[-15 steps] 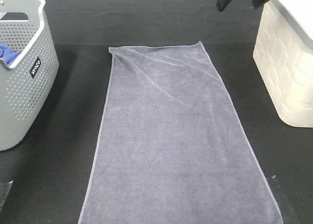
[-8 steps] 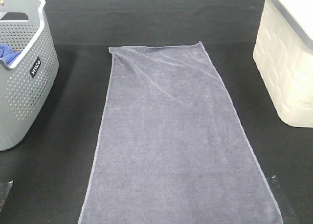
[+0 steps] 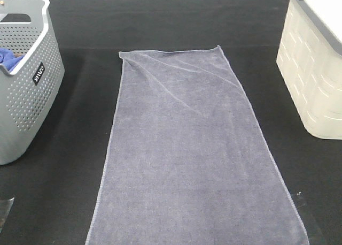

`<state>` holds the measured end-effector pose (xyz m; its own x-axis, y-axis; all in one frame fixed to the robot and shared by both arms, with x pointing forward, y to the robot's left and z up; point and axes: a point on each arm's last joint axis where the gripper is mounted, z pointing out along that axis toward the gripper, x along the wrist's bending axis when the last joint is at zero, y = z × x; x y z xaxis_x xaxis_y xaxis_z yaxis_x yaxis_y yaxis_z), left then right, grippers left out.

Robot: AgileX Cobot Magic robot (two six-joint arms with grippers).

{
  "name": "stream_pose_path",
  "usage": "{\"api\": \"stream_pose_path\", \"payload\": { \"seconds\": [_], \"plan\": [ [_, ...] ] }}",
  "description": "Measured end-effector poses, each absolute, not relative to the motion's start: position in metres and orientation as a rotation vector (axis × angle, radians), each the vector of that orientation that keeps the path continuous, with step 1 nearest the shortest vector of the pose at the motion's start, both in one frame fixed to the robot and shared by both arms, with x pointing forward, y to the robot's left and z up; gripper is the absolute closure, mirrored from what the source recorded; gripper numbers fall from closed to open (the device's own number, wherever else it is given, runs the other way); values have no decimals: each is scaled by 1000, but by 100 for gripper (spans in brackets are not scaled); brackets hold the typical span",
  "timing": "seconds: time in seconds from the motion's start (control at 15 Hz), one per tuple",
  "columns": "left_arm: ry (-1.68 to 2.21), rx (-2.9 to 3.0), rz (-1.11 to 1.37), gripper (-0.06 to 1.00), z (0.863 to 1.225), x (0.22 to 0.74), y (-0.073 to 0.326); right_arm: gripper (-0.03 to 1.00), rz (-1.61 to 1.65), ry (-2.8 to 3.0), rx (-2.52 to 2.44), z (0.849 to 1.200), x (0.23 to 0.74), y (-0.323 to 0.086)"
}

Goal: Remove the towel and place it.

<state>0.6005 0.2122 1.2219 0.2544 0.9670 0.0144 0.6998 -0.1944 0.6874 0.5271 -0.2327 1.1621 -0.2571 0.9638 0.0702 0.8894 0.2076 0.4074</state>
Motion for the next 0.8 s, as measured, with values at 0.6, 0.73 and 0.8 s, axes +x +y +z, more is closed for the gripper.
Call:
{"api": "stream_pose_path", "payload": {
  "seconds": [0.6, 0.73, 0.8],
  "plan": [
    [1672, 2118, 519, 6, 1119, 358, 277, 12, 380, 2381, 1881, 1098, 413, -255],
    [1639, 2076, 560, 6, 1091, 319, 286, 12, 312, 2416, 1915, 1069, 378, -262],
    [1611, 2048, 590, 6, 1080, 305, 290, 12, 290, 2426, 1925, 1055, 360, -265]
  ]
}}
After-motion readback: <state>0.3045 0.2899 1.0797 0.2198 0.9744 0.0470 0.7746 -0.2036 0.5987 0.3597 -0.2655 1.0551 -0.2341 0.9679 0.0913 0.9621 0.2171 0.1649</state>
